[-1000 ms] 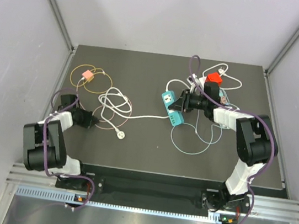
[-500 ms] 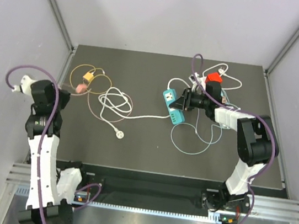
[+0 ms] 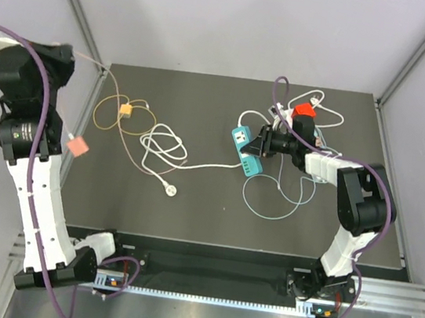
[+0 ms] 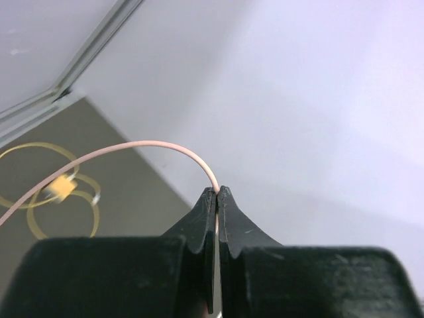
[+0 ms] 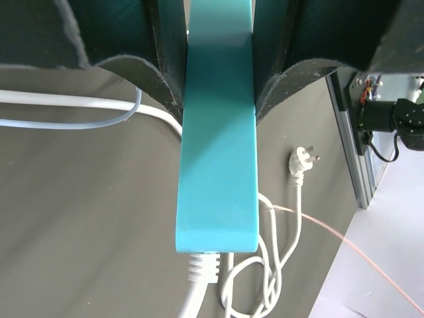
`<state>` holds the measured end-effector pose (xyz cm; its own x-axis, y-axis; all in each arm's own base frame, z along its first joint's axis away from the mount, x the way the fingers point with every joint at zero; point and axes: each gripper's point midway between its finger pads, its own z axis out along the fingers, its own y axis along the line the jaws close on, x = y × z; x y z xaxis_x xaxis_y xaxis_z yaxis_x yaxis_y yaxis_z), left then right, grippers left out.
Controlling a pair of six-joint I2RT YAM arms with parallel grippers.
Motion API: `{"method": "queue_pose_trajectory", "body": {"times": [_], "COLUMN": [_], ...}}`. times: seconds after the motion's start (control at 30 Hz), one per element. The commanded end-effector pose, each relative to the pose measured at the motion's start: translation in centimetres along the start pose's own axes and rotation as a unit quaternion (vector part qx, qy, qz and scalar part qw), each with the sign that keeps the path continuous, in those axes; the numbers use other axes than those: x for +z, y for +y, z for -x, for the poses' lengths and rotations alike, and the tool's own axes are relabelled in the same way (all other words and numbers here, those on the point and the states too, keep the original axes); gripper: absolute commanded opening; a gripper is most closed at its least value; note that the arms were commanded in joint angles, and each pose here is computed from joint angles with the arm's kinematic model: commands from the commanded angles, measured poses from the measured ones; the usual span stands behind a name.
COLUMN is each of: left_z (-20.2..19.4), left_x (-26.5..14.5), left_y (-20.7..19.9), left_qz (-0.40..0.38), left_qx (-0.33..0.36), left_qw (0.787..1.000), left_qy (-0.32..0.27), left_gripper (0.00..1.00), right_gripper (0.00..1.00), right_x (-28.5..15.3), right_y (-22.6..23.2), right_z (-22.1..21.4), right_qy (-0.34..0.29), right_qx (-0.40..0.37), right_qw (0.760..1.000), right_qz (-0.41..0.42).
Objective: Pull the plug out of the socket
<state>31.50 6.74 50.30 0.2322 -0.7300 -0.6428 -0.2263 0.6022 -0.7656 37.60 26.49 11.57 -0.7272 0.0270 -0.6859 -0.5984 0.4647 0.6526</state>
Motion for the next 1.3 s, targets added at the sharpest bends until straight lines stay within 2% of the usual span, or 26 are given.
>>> {"method": "queue_pose_trajectory", "body": {"times": [0.0,0.07,0.23,0.43,0.6,0.67,0.9,1.0,1.27], "left_z": [3.5,4.8,5.3,10.5,11.9,10.7,3.1,1.3,-4.8], "left_x": [0.7,1.1,2.9,1.8,1.6,2.6,11.0,13.2,15.3], "left_y": [-3.8,-4.3,-5.3,-8.0,-10.0,-9.5,-3.8,-2.2,1.8], "left_qz": [-0.056,-0.061,-0.074,-0.091,-0.109,-0.101,-0.031,-0.012,0.046], "left_qx": [-0.051,-0.085,-0.140,-0.151,-0.159,-0.159,-0.152,-0.148,-0.117], "left_qw": [0.995,0.991,0.983,0.969,0.965,0.970,0.986,0.988,0.992], "left_qy": [-0.060,-0.086,-0.091,-0.173,-0.176,-0.154,-0.053,-0.035,0.012], "left_gripper": [0.00,0.00,0.00,0.00,0.00,0.00,0.00,0.00,0.00], "right_gripper": [0.00,0.00,0.00,0.00,0.00,0.00,0.00,0.00,0.00], "right_x": [-0.9,-0.8,-0.8,-0.7,-0.4,-0.3,-0.4,-0.4,0.0], "right_y": [2.2,2.1,2.2,2.2,2.2,2.2,2.5,2.4,1.9], "right_z": [3.7,3.5,3.6,3.5,3.2,3.2,3.1,3.1,2.7], "right_qy": [-0.044,-0.042,-0.042,-0.041,-0.037,-0.036,-0.036,-0.036,-0.029], "right_qx": [-0.050,-0.049,-0.048,-0.047,-0.046,-0.044,-0.046,-0.047,-0.040], "right_qw": [0.997,0.998,0.998,0.998,0.998,0.998,0.998,0.998,0.998], "right_qz": [0.026,0.026,0.028,0.029,0.032,0.033,0.033,0.031,0.030]}}
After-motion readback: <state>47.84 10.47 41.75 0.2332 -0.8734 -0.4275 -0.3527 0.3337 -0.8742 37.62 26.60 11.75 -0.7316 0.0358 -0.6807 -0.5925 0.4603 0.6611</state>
